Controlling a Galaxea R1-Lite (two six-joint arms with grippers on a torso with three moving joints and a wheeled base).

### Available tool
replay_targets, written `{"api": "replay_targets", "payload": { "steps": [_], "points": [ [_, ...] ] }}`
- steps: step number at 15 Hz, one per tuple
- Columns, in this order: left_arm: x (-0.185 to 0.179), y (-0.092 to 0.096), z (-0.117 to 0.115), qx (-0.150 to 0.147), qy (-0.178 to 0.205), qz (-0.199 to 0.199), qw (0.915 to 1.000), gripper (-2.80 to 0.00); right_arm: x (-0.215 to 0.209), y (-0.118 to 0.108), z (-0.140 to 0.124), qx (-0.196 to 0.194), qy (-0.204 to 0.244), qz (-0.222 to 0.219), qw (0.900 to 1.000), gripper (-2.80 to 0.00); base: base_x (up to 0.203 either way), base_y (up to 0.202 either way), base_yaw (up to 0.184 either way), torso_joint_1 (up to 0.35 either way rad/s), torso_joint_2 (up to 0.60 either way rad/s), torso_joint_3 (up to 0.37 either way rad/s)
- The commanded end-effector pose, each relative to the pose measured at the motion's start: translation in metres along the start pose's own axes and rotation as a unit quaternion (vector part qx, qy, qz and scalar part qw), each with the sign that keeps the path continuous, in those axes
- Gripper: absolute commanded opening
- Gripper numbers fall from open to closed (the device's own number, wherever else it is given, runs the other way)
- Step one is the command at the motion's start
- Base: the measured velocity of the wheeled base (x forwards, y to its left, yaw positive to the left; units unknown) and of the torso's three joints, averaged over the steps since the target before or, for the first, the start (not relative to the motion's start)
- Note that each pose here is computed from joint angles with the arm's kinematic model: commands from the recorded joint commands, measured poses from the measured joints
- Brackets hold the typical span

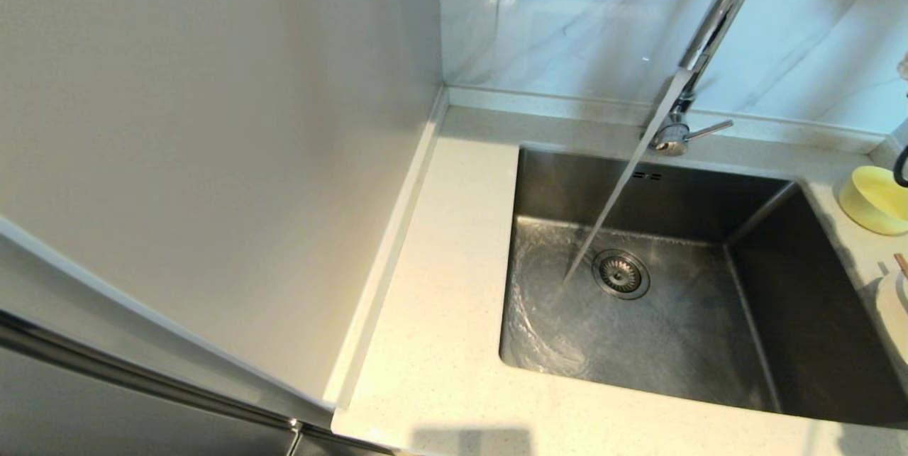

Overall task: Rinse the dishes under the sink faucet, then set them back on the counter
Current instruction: Pick up the bowl

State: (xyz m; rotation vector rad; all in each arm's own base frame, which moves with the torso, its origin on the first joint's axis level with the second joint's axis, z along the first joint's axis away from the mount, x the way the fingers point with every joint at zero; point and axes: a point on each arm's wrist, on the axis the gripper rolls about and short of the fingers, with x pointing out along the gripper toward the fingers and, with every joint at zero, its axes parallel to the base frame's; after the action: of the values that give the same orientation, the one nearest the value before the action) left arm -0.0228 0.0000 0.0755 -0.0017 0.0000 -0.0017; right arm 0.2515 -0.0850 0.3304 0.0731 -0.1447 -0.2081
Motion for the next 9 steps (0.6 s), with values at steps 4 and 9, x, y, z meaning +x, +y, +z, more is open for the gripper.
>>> {"api": "replay_targets", "payload": {
  "steps": [4, 9],
  "points": [
    [0.0, 0.0, 0.0, 0.0, 0.0, 0.0, 1.0, -2.8, -0.129, 0.013, 0.031, -0.024, -0.025, 0.009, 0.999, -2.8, 0.0, 0.0, 0.0, 0.0, 0.0, 0.0],
    [0.0, 0.0, 0.0, 0.0, 0.0, 0.0, 1.0, -2.8, -0.234, 0.031, 0.01, 0.008, 0.172, 0.037, 0.984, -2.8, 0.0, 0.0, 0.0, 0.0, 0.0, 0.0]
  ]
}}
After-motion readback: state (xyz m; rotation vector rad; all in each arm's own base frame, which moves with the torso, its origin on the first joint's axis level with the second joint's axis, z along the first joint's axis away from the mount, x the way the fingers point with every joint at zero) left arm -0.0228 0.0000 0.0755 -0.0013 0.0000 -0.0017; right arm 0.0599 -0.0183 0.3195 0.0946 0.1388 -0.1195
